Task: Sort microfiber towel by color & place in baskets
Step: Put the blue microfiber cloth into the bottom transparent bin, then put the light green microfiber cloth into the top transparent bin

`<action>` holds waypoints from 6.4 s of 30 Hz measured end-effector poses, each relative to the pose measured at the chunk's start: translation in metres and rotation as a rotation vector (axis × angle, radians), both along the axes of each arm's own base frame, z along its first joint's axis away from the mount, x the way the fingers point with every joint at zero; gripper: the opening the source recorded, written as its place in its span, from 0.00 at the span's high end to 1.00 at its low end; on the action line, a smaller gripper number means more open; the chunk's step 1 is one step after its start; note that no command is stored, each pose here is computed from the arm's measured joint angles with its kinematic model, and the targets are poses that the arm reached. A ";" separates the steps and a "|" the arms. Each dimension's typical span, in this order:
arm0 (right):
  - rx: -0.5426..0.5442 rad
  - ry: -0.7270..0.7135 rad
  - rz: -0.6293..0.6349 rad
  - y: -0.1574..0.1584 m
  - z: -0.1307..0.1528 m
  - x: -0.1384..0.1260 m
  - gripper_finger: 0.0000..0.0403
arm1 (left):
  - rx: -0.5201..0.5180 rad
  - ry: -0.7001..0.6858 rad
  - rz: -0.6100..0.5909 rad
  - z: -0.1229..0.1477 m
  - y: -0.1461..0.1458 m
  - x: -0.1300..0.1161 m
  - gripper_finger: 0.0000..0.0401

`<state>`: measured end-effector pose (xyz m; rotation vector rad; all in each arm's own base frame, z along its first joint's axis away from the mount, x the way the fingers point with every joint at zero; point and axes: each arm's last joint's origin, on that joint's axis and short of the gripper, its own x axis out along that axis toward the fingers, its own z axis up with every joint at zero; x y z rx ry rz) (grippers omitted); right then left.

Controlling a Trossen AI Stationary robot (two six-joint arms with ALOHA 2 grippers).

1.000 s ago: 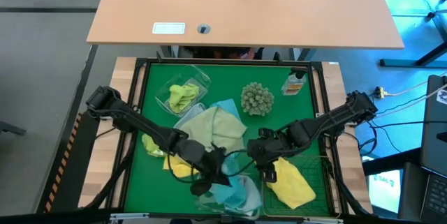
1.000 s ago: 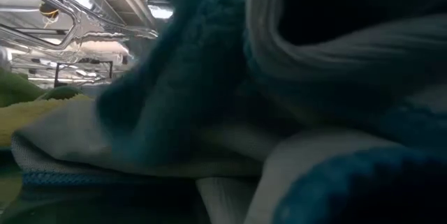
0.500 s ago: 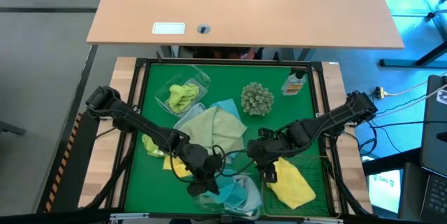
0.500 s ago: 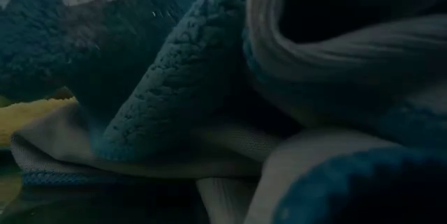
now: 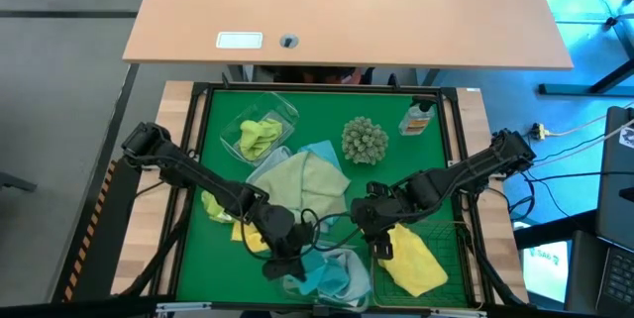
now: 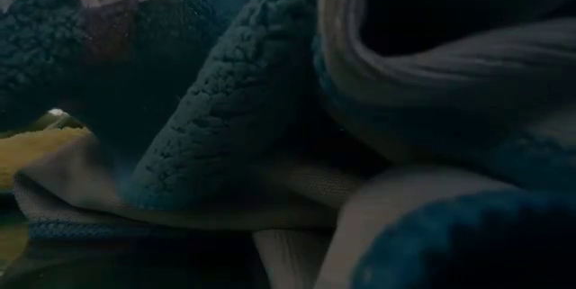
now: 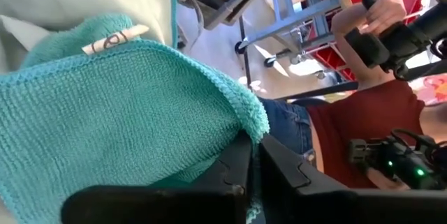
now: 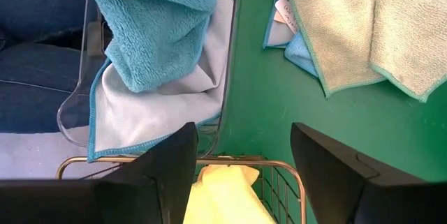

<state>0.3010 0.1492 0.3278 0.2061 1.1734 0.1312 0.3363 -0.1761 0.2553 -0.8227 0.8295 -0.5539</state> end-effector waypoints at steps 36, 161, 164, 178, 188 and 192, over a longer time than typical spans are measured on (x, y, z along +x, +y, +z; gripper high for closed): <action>0.002 -0.004 0.000 0.000 0.000 0.000 0.43 | -0.080 0.109 -0.135 -0.001 0.039 0.006 0.77; -0.021 -0.071 -0.026 0.001 0.002 0.005 0.43 | 1.013 0.330 0.053 -0.074 0.132 -0.059 0.99; -0.021 -0.071 -0.026 0.001 0.002 0.005 0.43 | 1.010 0.281 0.075 -0.057 0.131 -0.055 0.99; -0.017 -0.080 -0.026 0.001 0.003 0.006 0.43 | 0.999 0.013 0.241 0.038 0.143 -0.055 1.00; -0.012 -0.092 -0.024 0.001 0.004 0.007 0.43 | 0.969 -0.209 0.474 0.121 0.163 -0.090 1.00; -0.012 -0.092 -0.023 0.001 0.004 0.007 0.43 | 0.993 -0.309 0.559 0.153 0.170 -0.106 1.00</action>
